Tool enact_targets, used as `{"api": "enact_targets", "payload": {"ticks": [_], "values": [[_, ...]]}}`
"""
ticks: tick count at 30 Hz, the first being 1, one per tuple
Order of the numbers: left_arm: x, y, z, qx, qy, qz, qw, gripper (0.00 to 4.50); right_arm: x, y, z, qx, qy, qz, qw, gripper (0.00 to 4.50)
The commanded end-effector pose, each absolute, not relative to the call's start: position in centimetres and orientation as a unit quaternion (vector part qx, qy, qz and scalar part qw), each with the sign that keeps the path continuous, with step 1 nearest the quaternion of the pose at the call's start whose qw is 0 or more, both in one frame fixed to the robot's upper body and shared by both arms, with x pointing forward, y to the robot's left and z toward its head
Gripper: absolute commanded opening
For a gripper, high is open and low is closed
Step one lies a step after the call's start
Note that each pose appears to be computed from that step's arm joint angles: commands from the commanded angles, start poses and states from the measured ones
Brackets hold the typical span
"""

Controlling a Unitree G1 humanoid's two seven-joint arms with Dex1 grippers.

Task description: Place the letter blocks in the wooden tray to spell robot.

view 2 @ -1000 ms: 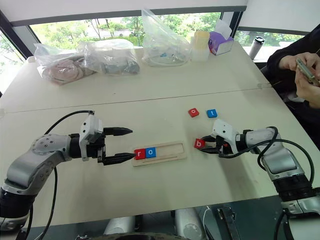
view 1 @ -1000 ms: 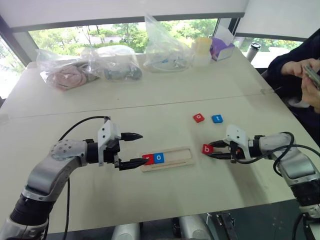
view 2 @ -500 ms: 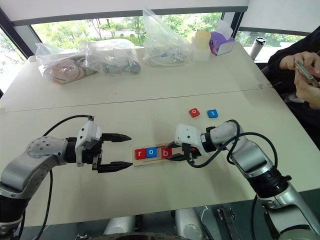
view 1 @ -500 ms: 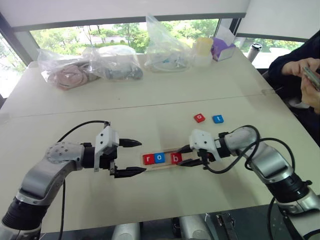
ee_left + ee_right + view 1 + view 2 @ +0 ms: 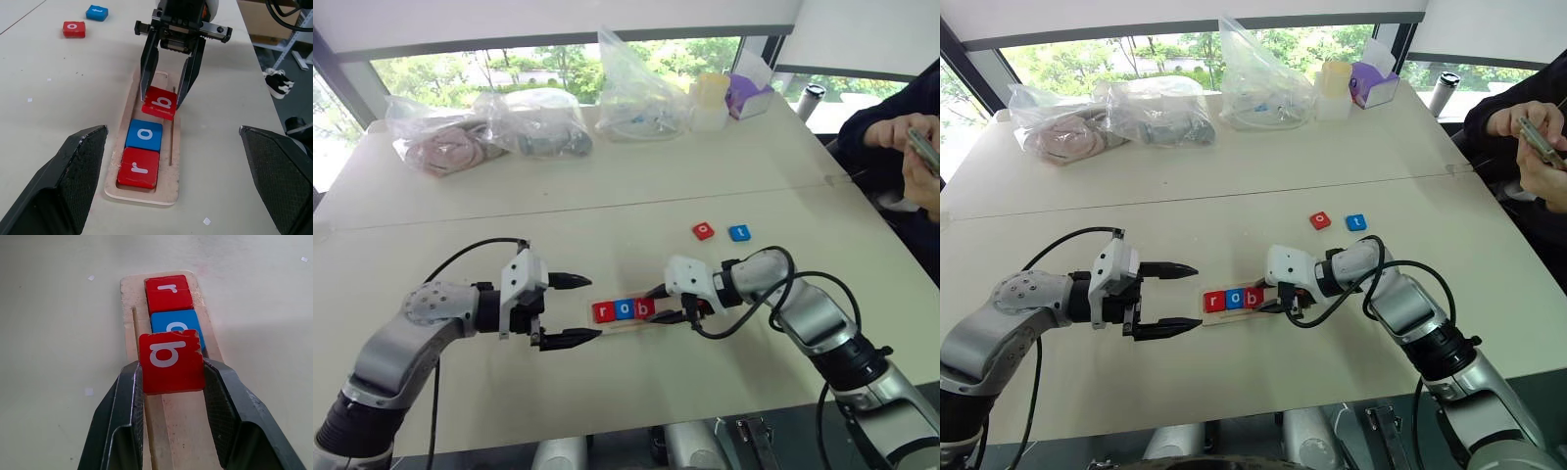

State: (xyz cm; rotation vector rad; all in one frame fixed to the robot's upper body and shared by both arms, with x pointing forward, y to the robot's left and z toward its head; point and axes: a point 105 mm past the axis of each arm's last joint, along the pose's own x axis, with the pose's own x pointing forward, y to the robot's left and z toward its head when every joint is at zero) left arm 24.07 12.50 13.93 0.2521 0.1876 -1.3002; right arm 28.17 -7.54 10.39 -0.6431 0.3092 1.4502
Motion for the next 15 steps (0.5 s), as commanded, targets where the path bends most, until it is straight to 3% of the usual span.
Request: {"api": "enact_targets", "payload": {"ticks": [1, 15], "values": [[23.76, 12.03, 14.79, 0.122, 0.067, -0.609, 0.781, 4.50, 28.51, -7.00, 11.20, -0.300, 0.115, 0.649, 0.689, 1.13], [23.73, 11.77, 14.85, 0.123, 0.065, -0.609, 0.781, 4.50, 28.69, -7.01, 10.74, -0.310, 0.116, 0.650, 0.684, 1.13]]}}
